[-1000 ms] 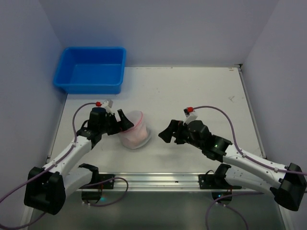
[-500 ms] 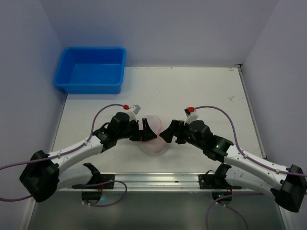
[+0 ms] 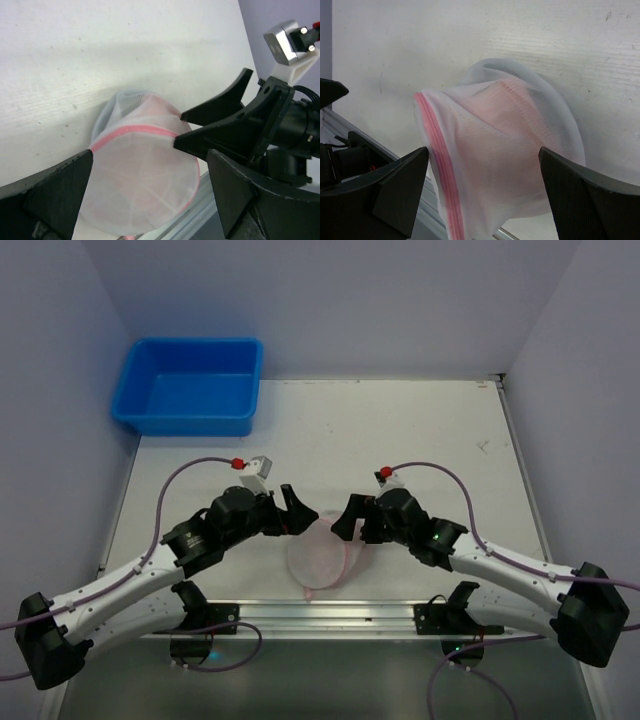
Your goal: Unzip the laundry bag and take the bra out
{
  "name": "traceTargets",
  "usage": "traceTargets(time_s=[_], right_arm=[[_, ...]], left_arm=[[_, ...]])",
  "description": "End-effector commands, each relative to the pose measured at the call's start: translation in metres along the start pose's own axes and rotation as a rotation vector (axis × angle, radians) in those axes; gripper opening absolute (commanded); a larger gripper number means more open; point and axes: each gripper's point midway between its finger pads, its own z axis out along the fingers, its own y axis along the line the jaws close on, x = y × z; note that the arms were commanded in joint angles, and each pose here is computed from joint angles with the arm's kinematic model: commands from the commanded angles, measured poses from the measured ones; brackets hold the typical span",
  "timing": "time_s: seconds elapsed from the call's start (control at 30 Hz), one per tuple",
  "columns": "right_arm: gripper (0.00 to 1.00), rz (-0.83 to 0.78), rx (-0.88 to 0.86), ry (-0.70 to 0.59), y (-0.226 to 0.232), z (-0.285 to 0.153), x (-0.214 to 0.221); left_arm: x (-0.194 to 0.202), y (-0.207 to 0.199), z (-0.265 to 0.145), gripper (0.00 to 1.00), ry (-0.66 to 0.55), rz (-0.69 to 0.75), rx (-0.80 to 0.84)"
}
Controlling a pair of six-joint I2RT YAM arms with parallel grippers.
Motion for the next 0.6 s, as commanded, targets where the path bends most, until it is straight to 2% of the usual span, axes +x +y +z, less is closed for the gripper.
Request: traceTargets(time_s=[0.0,0.17,0.27,0.33,0.43,0.47,0.5,0.53,0.57], right_arm=[[0.92,-0.011,-0.002,-0.002,0.000,0.002,-0.007],[0.90,-0.028,-0.019,0.063,-0.001,0.014,-0.006],[0.88,-0.048,-0.050,0.113,0.006,0.020,-0.001],[0.83,-0.054,-0.068,0.125,0.007,0.023,0.004],[0.62,-0.061,-0.048,0.122,0.003,0.028,0.003],[0.48,-0.075,-0.029,0.105,0.000,0.030,-0.002],[0.37,-0.075,-0.021,0.088,0.000,0.032,-0.008],[0.20,-0.081,-0.010,0.089,-0.003,0.036,-0.010],[0.14,-0.082,-0.007,0.084,-0.004,0.039,-0.014]], left_arm=[[-0.019,0.029,0.001,1.00,-0.061,0.094,-0.174],[0.018,0.032,0.016,1.00,0.079,0.086,-0.122],[0.032,0.037,0.016,1.00,0.108,0.043,-0.116],[0.042,0.045,0.016,1.00,0.117,0.024,-0.110],[0.046,0.048,0.014,1.00,0.103,0.004,-0.100],[0.047,0.049,0.014,1.00,0.106,0.004,-0.103],[0.047,0.049,0.014,1.00,0.112,0.007,-0.102],[0.050,0.050,0.014,1.00,0.120,0.007,-0.104],[0.051,0.051,0.014,1.00,0.127,0.005,-0.107]])
